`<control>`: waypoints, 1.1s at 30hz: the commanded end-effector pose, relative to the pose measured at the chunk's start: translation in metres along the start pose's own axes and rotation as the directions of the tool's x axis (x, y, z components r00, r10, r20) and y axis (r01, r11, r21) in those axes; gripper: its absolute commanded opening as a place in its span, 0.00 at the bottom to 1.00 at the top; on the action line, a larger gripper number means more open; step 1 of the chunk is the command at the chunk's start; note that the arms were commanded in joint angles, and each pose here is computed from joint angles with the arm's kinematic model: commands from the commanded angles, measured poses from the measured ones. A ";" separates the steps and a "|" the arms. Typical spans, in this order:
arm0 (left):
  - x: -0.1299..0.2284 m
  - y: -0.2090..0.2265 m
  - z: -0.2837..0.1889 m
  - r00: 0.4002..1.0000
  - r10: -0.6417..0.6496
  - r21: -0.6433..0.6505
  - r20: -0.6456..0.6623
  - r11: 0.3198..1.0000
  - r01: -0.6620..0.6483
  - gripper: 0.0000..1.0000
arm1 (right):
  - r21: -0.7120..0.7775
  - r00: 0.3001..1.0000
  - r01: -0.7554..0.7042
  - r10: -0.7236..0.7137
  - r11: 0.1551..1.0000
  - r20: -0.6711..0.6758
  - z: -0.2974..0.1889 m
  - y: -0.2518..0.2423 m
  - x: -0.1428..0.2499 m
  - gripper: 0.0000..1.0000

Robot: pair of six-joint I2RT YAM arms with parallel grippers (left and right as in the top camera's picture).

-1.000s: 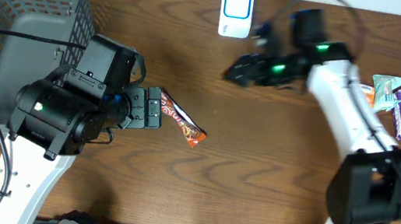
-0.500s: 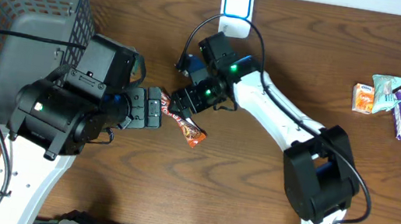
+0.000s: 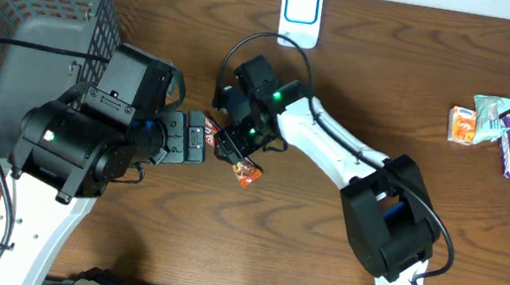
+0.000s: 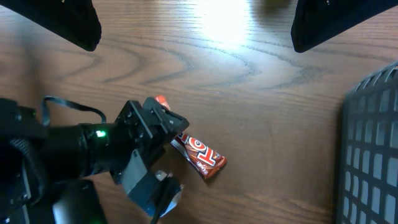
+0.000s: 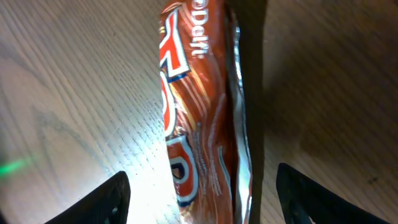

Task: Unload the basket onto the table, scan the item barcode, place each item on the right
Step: 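Reach the right gripper to the red snack bar and grasp it, then lift the red bar up to the scanner face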

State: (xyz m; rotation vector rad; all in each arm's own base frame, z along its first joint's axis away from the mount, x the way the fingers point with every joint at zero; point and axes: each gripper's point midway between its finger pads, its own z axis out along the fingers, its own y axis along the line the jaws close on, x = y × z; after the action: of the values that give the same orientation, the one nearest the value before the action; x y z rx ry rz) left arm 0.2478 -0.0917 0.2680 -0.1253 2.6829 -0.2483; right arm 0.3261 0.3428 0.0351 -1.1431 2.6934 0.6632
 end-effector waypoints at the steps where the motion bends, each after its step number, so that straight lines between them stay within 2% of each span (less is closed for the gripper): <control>1: -0.002 0.001 -0.003 1.000 0.008 -0.005 0.012 1.000 -0.008 0.98 | 0.049 0.997 0.071 -0.070 0.996 -0.022 0.008 -0.001 0.003 0.70; 7: -0.002 0.001 -0.003 1.000 0.008 -0.005 0.012 1.000 -0.008 0.98 | 0.104 0.996 0.087 -0.084 0.991 -0.032 0.015 -0.006 0.004 0.65; 12: -0.002 0.001 -0.003 1.000 0.008 -0.005 0.012 1.000 -0.008 0.98 | 0.100 0.995 0.081 -0.075 0.992 -0.059 0.028 -0.011 0.011 0.56; 16: -0.002 0.001 -0.003 1.000 0.008 -0.005 0.012 1.000 -0.008 0.98 | 0.103 0.998 0.051 -0.045 0.993 -0.054 0.029 -0.011 0.010 0.42; 19: -0.002 0.001 -0.003 1.000 0.008 -0.005 0.012 1.000 -0.008 0.98 | 0.110 0.999 0.013 -0.009 0.994 -0.035 0.028 -0.013 0.006 0.20; 20: -0.002 0.002 -0.003 1.000 0.008 -0.006 0.012 1.000 -0.008 0.98 | 0.120 1.000 -0.011 0.014 0.993 -0.026 0.027 -0.016 0.004 0.16; 25: -0.002 0.001 -0.003 1.000 0.008 -0.005 0.012 1.000 -0.008 0.98 | 0.160 0.993 -0.118 0.112 0.980 0.050 0.006 -0.032 -0.020 0.02; 33: -0.002 0.001 -0.003 1.000 0.008 -0.005 0.012 1.000 -0.008 0.98 | 0.157 0.902 -0.348 0.284 0.924 0.326 -0.077 -0.090 -0.091 0.01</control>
State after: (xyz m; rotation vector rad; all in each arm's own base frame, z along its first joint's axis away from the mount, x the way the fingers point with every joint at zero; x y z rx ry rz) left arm 0.2477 -0.0918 0.2680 -0.1252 2.6830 -0.2488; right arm 0.4147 0.3326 0.0698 -0.7340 2.6734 0.5154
